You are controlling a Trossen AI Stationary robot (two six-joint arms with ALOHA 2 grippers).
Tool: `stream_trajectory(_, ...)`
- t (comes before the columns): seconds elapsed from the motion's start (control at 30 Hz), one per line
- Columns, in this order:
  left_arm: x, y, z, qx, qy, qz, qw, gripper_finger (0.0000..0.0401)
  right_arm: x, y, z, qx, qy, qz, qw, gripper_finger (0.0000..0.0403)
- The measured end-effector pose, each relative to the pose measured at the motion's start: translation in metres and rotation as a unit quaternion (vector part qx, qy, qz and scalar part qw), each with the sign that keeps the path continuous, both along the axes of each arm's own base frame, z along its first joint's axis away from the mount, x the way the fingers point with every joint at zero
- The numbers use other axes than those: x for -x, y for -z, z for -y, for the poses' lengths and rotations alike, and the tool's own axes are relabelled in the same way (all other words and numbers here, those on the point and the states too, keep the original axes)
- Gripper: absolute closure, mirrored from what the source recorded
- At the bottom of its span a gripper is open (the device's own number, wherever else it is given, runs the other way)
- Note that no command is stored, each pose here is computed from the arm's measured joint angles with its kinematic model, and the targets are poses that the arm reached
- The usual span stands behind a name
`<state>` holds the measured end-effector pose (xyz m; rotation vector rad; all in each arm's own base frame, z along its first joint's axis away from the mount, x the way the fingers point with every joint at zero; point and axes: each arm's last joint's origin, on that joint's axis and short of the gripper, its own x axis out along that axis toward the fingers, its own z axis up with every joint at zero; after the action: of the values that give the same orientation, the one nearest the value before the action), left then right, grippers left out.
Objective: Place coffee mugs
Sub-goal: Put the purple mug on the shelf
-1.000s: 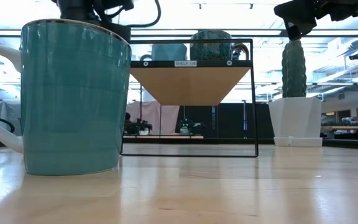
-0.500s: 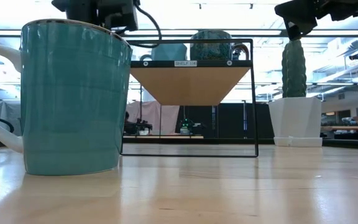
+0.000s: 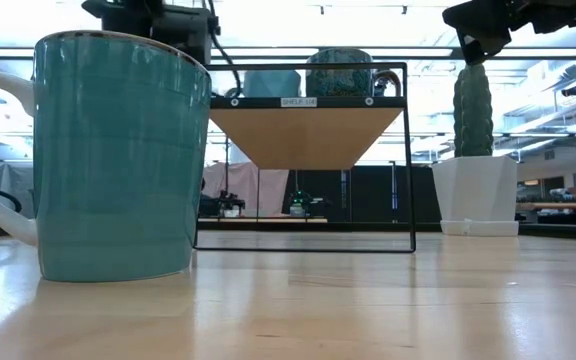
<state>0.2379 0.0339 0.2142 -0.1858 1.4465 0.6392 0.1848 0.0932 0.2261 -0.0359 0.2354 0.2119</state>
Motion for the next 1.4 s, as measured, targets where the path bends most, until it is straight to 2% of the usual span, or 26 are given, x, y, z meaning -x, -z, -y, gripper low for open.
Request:
stream_trajectory(0.2,0.007,0.0,0.004,0.022,0.009,-0.036,0.999,0.0274,0.0,0.0,0.0,0.0,0.0,0.0,1.0,0.0207)
stream_trajectory(0.4,0.011,-0.003,0.009,0.037,0.017,-0.042,0.998,0.0274,0.0,0.0,0.0,-0.001,0.0,0.001,1.0,0.0207)
stream_trajectory(0.67,0.025,-0.019,0.006,0.036,0.01,0.003,0.999,0.0285,0.0,0.0,-0.001,-0.008,-0.003,-0.002,1.0,0.0207)
stream_trajectory(0.87,0.035,-0.005,0.007,0.053,0.008,0.039,0.998,0.0296,0.0,0.0,-0.001,-0.01,-0.009,-0.002,1.0,0.0207)
stream_trajectory(1.2,0.056,-0.003,0.011,0.066,-0.03,-0.001,0.997,0.0299,0.0,-0.001,-0.001,-0.013,-0.009,0.002,1.0,0.0207)
stream_trajectory(1.4,0.065,-0.011,0.019,0.071,-0.037,0.011,0.997,0.0299,0.0,0.0,-0.001,-0.015,-0.01,-0.004,1.0,0.0207)
